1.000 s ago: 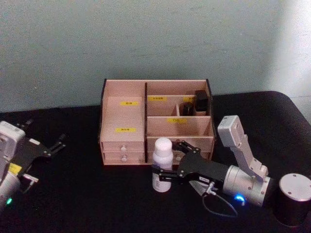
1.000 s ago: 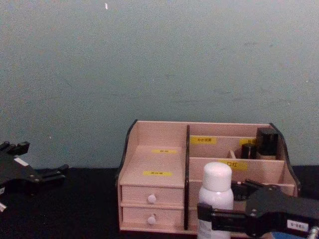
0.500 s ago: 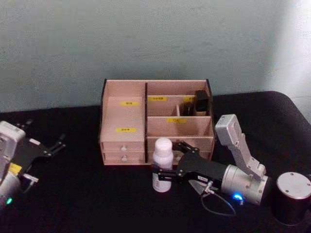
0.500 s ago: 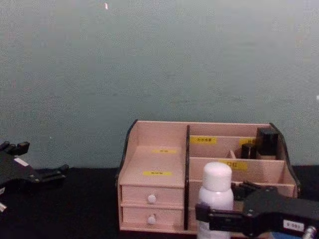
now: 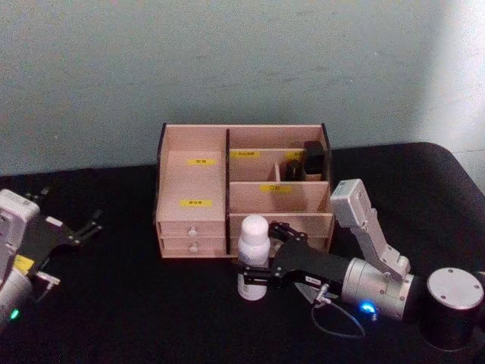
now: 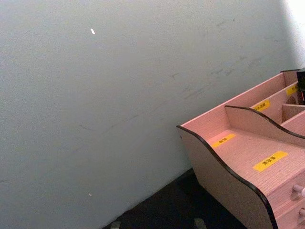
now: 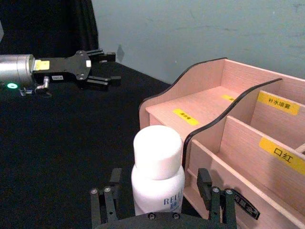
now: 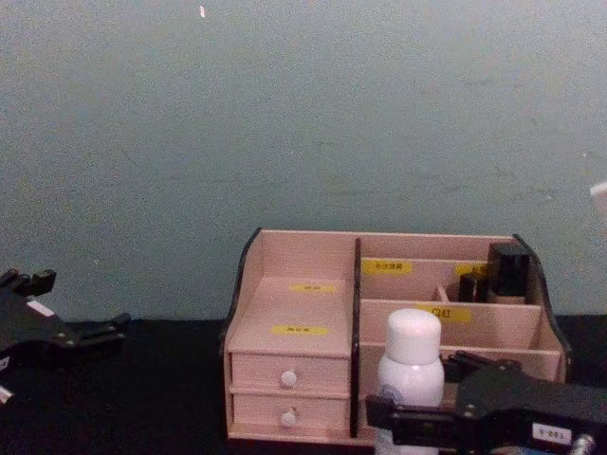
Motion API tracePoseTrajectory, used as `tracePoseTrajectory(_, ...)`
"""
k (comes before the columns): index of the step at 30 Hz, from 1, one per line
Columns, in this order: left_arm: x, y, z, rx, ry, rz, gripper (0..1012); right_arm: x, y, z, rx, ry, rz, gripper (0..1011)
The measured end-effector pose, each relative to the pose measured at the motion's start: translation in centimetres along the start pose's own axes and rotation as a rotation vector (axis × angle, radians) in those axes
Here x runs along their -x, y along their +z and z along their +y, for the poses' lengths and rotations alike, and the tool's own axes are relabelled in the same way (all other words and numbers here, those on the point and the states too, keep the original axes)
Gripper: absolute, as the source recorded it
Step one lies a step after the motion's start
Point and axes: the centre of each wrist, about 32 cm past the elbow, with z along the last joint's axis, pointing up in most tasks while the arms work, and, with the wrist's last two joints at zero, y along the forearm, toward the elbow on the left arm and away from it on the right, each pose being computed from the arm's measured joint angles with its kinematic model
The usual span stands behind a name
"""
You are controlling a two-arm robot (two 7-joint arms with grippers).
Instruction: Pick up the facial cleanser and watermelon frost from the table and place them into the tiered storage box.
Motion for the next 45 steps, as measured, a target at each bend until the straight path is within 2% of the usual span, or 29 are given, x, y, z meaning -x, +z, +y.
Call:
tracePoseTrajectory(24, 0.00, 0.00, 0.00, 0.000, 0.000, 0.000, 1001, 0.07, 0.01, -0.02, 0.003, -0.005, 0.002, 1003)
tracePoseTrajectory(30, 0.00, 0.00, 0.00, 0.000, 0.000, 0.000, 1001, 0.07, 0.01, -0.02, 0.003, -0.005, 0.001, 870)
tracePoseTrajectory(35, 0.00, 0.00, 0.00, 0.000, 0.000, 0.000, 1001, 0.07, 0.01, -0.02, 0.002, -0.004, 0.001, 692)
tracePoseTrajectory(36, 0.00, 0.00, 0.00, 0.000, 0.000, 0.000, 1001, 0.07, 0.02, -0.03, 0.002, -0.004, 0.001, 692)
tracePoseTrajectory(39, 0.00, 0.00, 0.00, 0.000, 0.000, 0.000, 1001, 0.07, 0.02, -0.03, 0.002, -0.004, 0.001, 596)
tracePoseTrajectory(45, 0.00, 0.00, 0.00, 0.000, 0.000, 0.000, 1001, 0.07, 0.01, -0.02, 0.002, -0.004, 0.001, 593)
